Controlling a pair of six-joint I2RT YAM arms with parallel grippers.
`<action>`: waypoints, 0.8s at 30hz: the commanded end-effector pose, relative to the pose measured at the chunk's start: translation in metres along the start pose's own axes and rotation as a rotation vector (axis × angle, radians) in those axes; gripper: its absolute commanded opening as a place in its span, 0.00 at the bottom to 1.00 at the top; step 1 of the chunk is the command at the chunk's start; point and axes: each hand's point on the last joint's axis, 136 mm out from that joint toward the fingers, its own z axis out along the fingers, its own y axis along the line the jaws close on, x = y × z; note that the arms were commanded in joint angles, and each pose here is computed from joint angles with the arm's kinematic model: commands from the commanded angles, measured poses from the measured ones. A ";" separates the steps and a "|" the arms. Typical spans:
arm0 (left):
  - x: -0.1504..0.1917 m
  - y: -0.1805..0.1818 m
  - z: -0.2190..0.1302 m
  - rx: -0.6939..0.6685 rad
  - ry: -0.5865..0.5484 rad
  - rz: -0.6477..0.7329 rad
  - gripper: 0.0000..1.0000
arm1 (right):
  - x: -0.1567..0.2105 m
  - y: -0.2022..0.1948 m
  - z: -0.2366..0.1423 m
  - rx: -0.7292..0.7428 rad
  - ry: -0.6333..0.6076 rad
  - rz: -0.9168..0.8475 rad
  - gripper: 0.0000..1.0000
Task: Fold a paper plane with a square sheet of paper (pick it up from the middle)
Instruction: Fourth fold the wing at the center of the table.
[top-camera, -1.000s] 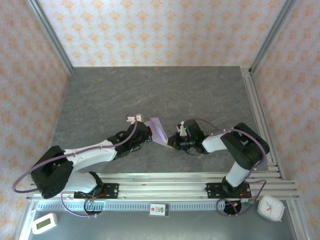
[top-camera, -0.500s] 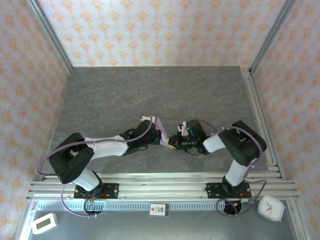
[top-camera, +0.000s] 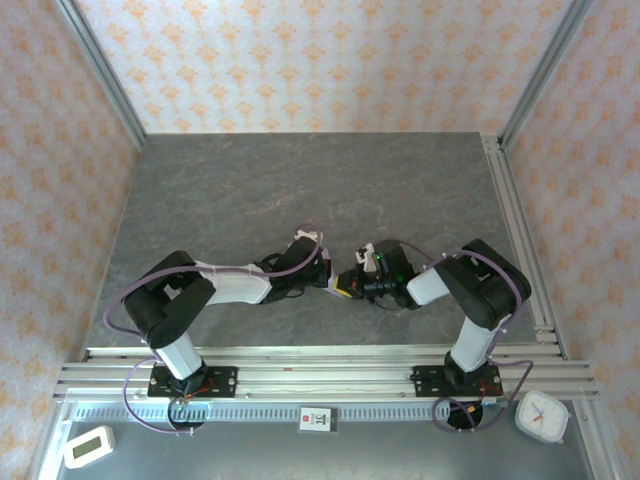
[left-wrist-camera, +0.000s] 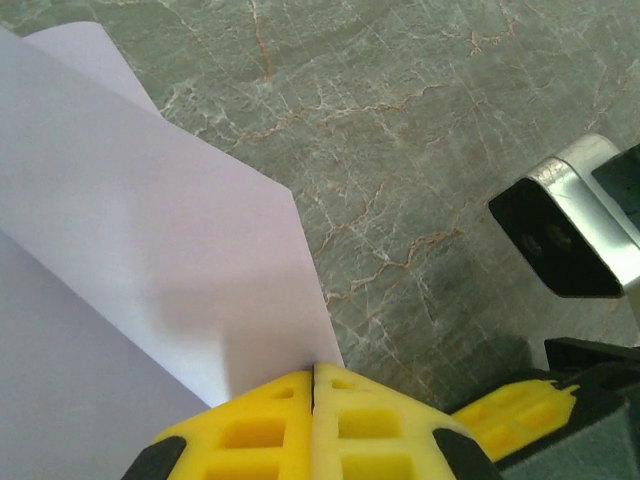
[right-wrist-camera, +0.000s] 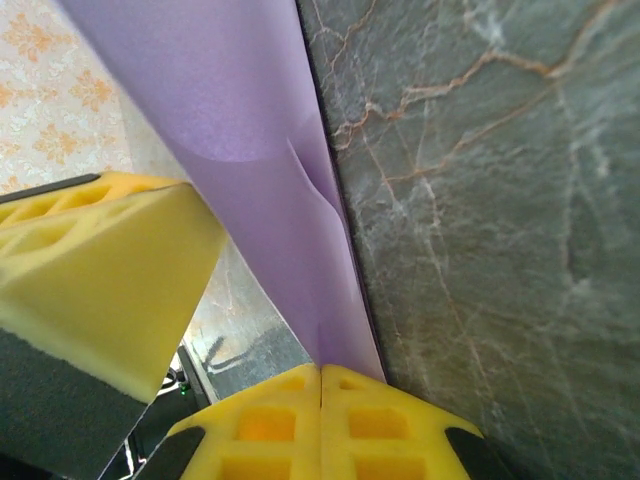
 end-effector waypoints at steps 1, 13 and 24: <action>-0.021 -0.004 0.004 0.013 -0.054 0.026 0.00 | 0.015 -0.051 0.007 0.166 0.013 0.095 0.00; -0.037 0.018 0.015 -0.013 -0.071 0.001 0.00 | 0.016 -0.057 0.008 0.176 0.016 0.106 0.00; -0.039 -0.013 -0.004 0.147 -0.086 -0.070 0.00 | 0.016 -0.057 0.007 0.175 0.009 0.113 0.00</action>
